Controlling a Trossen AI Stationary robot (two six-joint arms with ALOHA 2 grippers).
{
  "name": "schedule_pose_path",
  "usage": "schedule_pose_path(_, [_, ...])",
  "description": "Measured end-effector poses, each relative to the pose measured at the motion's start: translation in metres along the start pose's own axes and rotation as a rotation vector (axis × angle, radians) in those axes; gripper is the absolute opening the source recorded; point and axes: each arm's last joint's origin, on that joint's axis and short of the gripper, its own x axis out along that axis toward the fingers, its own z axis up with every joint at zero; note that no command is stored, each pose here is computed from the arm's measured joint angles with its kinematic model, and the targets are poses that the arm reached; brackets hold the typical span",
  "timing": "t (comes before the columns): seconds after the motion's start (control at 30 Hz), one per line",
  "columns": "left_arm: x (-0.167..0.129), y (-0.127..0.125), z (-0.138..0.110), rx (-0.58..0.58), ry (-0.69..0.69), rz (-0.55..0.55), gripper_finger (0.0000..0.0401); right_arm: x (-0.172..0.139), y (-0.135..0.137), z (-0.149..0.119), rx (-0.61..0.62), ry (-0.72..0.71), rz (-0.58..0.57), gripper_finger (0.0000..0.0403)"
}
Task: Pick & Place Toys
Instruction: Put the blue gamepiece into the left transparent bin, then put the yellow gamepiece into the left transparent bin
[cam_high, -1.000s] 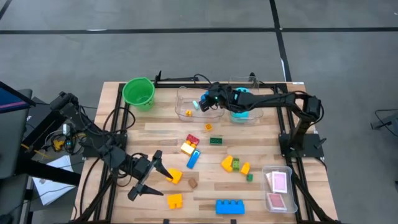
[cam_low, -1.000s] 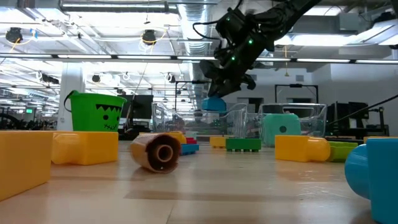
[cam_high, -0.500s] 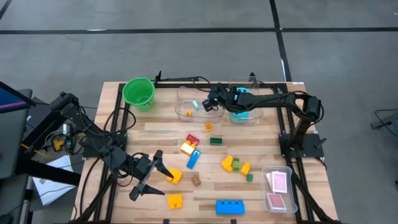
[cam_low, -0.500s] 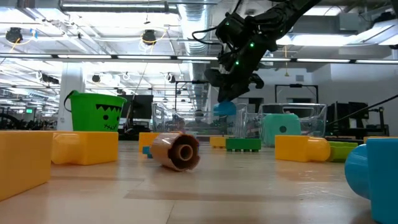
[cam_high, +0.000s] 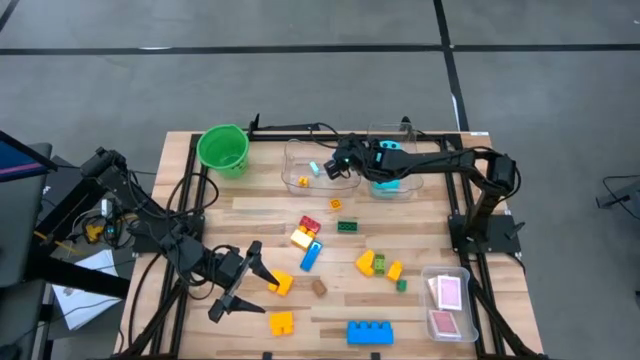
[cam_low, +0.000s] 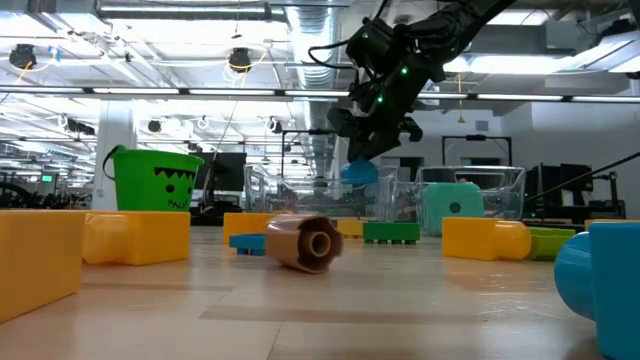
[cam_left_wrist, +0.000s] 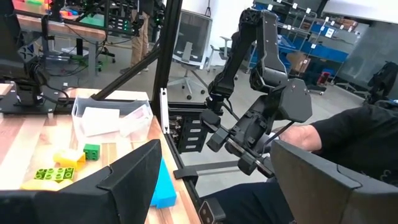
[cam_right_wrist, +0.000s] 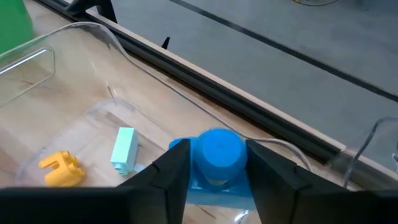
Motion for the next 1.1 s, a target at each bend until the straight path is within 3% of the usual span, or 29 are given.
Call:
schedule_pose_path(0.33, [0.0, 0.0, 0.0, 0.0, 0.0, 0.0, 0.0298, -0.003, 0.004, 0.0, -0.046, -0.033, -0.031, 0.0186])
schedule_pose_path(0.53, [0.0, 0.0, 0.0, 0.001, 0.002, 0.0, 0.0298, -0.012, 0.017, 0.0, -0.104, -0.077, 0.017, 0.02])
schedule_pose_path(0.73, [0.0, 0.001, -0.005, 0.014, 0.047, 0.012, 0.0298, -0.042, 0.043, -0.012, -0.235, -0.082, 0.105, 0.0197])
schedule_pose_path(0.87, [0.0, 0.002, -0.005, 0.016, 0.053, 0.015, 0.0298, -0.077, 0.065, -0.026, -0.323, -0.085, 0.204, 0.0191])
schedule_pose_path(1.1, [0.0, 0.002, -0.007, 0.02, 0.066, 0.022, 0.0298, -0.159, 0.107, -0.065, -0.461, -0.085, 0.53, 0.0186])
